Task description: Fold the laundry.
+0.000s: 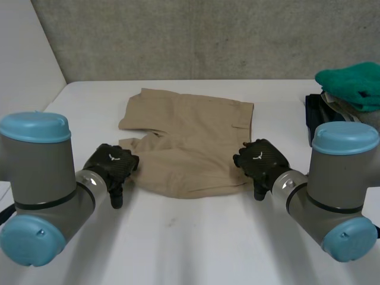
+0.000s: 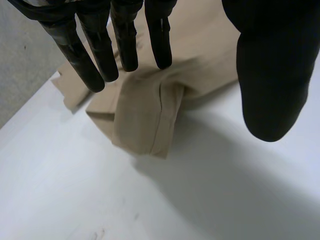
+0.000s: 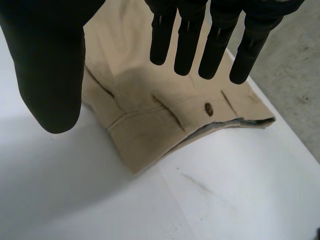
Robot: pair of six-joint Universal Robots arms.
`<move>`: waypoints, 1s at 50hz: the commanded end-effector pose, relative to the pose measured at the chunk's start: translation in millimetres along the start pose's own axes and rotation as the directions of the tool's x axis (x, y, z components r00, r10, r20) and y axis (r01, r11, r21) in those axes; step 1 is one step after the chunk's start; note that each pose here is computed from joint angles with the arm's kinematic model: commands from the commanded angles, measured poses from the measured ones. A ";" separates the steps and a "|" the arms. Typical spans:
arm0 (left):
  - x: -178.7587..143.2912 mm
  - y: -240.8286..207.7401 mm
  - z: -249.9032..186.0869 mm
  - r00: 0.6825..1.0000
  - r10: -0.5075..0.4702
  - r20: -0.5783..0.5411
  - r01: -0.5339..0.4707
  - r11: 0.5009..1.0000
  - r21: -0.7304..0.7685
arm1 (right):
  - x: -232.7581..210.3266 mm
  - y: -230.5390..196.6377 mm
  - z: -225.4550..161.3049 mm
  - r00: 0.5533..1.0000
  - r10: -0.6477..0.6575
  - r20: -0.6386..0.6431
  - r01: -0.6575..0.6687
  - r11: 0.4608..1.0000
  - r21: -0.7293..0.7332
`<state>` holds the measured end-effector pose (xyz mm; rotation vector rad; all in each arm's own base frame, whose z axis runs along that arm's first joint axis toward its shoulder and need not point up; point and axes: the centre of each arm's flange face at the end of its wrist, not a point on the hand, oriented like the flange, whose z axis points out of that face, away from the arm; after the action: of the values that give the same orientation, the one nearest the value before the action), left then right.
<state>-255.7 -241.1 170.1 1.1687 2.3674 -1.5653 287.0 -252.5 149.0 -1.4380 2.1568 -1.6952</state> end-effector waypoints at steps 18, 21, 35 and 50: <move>-11.3 17.6 52.8 0.999 0.001 0.035 -0.001 1.000 0.013 | 5.7 12.6 28.3 0.998 0.063 -0.031 -0.062 0.997 0.041; -14.2 14.5 35.9 0.999 0.032 0.018 -0.031 0.999 -0.020 | 12.3 5.5 9.8 0.997 0.074 0.024 -0.073 0.997 -0.015; 26.1 38.7 -80.8 0.885 0.271 -0.379 -0.381 0.889 -0.255 | 15.5 -2.1 -96.6 0.848 0.099 0.520 0.169 0.880 -0.444; -20.0 -92.5 42.1 0.958 0.253 0.136 -0.278 0.936 0.215 | 85.1 -16.2 -0.6 0.983 0.177 0.043 -0.164 0.963 -0.212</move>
<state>-272.1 -224.7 209.7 1.6028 2.0926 -1.3812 238.5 -253.2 205.0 -1.5306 2.3733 -1.0288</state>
